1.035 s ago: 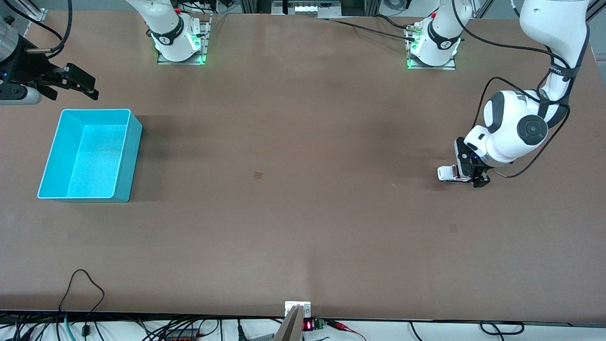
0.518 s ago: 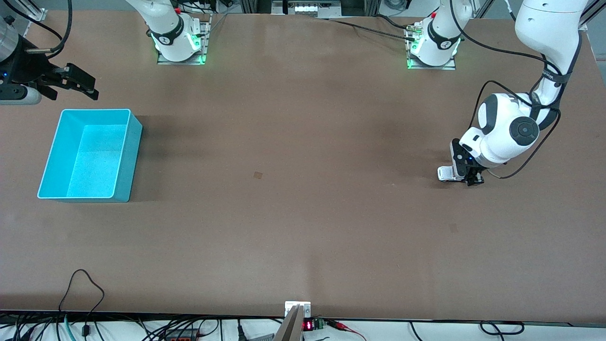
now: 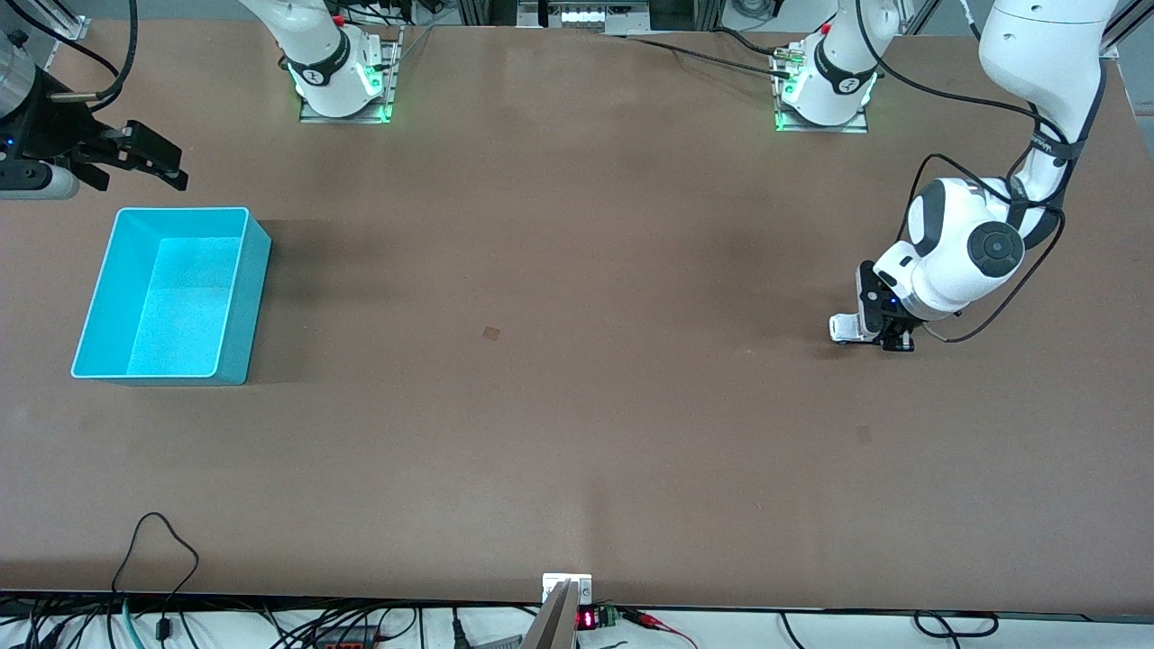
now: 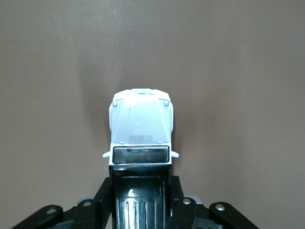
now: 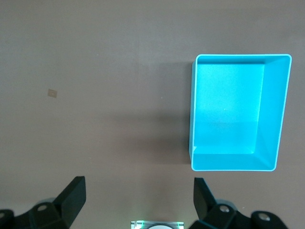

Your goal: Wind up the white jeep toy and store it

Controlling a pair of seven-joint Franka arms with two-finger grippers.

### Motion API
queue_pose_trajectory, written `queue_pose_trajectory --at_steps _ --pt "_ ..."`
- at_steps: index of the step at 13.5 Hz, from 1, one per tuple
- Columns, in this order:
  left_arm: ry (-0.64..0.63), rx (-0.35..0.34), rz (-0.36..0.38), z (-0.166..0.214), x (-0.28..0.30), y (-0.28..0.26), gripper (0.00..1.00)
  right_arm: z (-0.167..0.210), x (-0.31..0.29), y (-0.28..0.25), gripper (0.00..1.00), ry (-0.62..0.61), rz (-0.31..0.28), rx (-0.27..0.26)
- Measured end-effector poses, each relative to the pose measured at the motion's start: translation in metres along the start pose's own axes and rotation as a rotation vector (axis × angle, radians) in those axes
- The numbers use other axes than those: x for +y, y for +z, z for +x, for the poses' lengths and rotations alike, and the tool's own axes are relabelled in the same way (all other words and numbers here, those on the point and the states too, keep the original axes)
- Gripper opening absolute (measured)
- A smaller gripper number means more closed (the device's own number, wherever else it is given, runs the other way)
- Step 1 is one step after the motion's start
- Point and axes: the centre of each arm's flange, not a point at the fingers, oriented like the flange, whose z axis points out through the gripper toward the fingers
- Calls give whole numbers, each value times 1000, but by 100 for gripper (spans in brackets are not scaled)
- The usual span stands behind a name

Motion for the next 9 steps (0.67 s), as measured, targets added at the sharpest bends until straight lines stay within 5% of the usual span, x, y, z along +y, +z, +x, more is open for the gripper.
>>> queue_pose_trajectory --at_steps 5,9 --pt "20 0 -3 -15 -1 1 51 0 0 0 100 0 0 0" --pt "14 0 -4 -78 -5 4 51 0 1 0 100 2 0 1"
